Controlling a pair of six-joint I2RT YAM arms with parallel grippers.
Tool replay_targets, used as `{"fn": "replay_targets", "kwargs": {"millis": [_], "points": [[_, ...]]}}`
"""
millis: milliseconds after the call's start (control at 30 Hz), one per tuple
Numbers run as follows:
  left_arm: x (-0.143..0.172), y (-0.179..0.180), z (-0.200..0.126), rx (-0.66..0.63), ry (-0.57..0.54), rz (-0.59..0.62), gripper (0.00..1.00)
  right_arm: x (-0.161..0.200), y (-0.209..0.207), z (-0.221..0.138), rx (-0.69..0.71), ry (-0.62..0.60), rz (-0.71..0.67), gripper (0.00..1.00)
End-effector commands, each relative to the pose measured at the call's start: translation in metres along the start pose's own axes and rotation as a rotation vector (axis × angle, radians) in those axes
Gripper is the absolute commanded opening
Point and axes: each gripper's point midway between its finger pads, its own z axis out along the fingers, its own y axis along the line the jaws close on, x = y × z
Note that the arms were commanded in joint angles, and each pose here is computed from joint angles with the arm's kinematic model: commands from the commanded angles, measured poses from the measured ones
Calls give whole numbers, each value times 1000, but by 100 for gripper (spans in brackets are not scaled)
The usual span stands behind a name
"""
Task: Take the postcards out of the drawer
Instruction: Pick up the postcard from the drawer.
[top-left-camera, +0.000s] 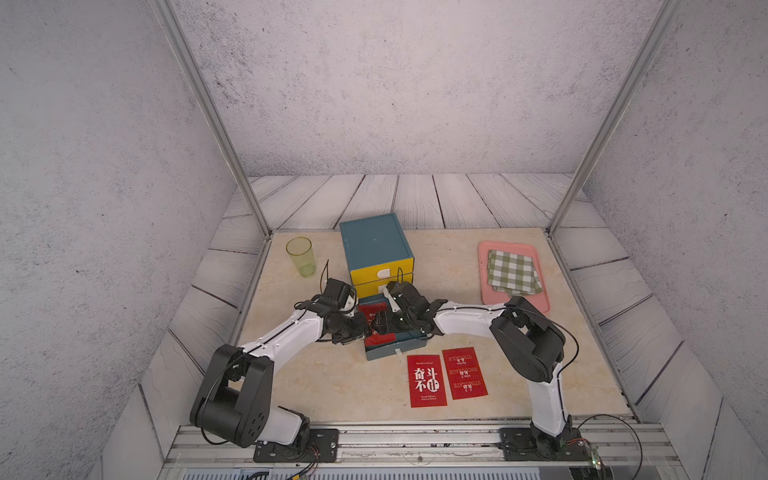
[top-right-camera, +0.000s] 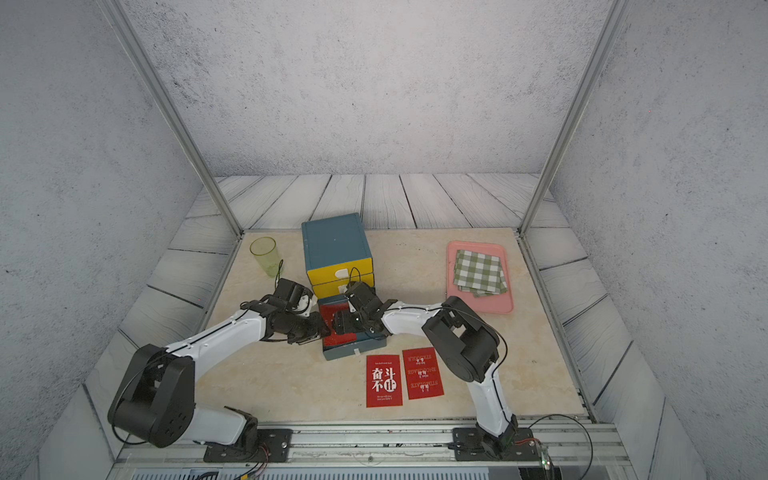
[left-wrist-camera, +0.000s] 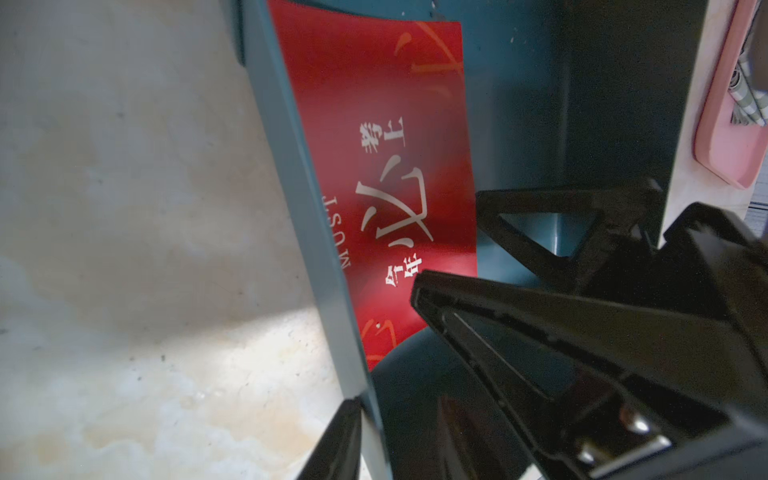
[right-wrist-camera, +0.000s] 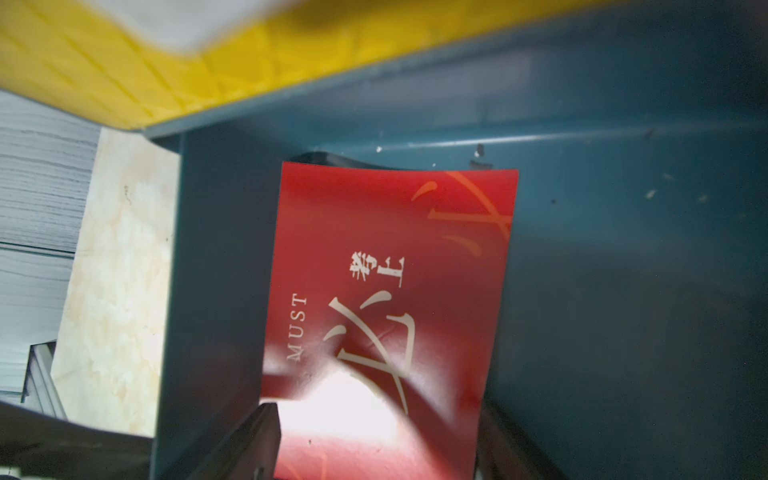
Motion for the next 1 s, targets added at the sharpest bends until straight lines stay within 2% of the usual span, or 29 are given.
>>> {"fn": "replay_targets", "kwargs": {"millis": [0,500,733,967], "points": [[-7,-13,-2,30,-17,37,35,38,9,13,-63,134,-4,77],[-9,-13,-6,21,-30,43,39,40,9,14,-73,138,-3,77],[-10,-13,-9,17,-40,45,40,35,22,10,-152,102,-8,77],[-11,-14,-11,17,-46,48,40,29,23,0,-144,71,-6,77]]}}
